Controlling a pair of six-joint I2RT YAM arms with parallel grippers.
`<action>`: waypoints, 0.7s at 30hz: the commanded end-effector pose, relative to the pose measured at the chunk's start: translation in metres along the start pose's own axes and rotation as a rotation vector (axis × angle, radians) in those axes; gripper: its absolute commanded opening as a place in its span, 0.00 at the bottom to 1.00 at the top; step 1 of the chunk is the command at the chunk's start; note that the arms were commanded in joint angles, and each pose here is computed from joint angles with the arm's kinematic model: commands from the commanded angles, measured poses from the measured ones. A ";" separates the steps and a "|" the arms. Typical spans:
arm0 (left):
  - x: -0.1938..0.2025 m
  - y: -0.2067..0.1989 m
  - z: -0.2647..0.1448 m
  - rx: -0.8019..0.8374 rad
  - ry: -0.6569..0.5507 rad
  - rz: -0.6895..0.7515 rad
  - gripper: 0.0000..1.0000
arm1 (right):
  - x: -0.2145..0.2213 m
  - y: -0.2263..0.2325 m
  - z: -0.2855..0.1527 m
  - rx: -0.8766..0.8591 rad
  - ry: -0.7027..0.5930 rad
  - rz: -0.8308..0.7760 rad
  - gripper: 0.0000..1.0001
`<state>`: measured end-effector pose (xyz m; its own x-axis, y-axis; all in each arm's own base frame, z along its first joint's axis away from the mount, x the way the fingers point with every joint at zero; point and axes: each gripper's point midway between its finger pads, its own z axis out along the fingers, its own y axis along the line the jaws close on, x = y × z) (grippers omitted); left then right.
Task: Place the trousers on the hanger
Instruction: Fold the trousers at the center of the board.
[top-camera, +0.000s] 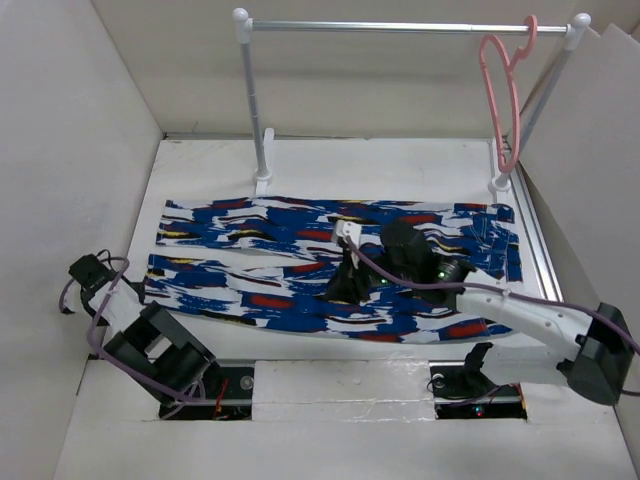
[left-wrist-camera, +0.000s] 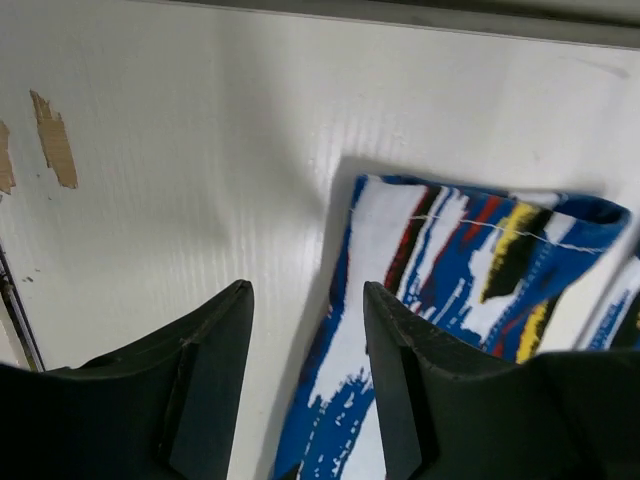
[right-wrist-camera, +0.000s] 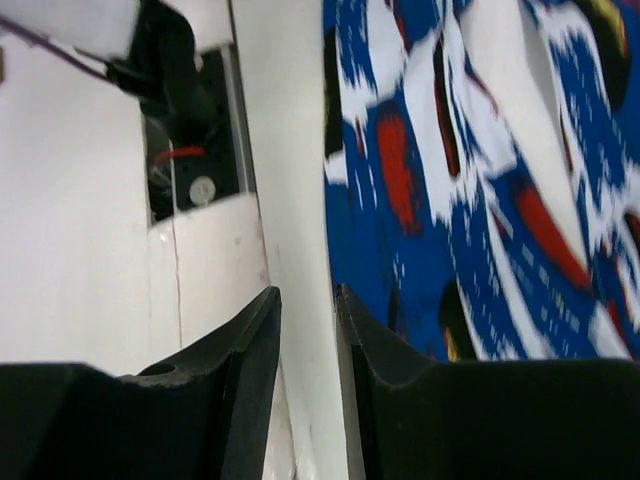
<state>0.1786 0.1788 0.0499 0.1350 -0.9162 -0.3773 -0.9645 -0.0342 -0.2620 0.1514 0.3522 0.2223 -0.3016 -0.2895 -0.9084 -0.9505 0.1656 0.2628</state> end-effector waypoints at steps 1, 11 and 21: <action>-0.003 0.001 0.010 0.005 0.015 -0.017 0.44 | 0.049 -0.016 -0.023 0.098 0.090 0.056 0.35; 0.007 -0.004 0.029 0.037 0.029 0.029 0.49 | 0.045 -0.035 -0.064 0.189 0.022 0.090 0.36; 0.020 -0.028 0.024 0.169 0.103 0.080 0.00 | 0.074 -0.077 -0.094 0.462 0.030 0.265 0.46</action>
<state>0.2028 0.1765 0.0185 0.0699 -0.9443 -0.3217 -0.9448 0.0408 -0.3251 0.1797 0.2525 0.1779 -0.4725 -0.2633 -0.8411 -0.8114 0.5024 0.2985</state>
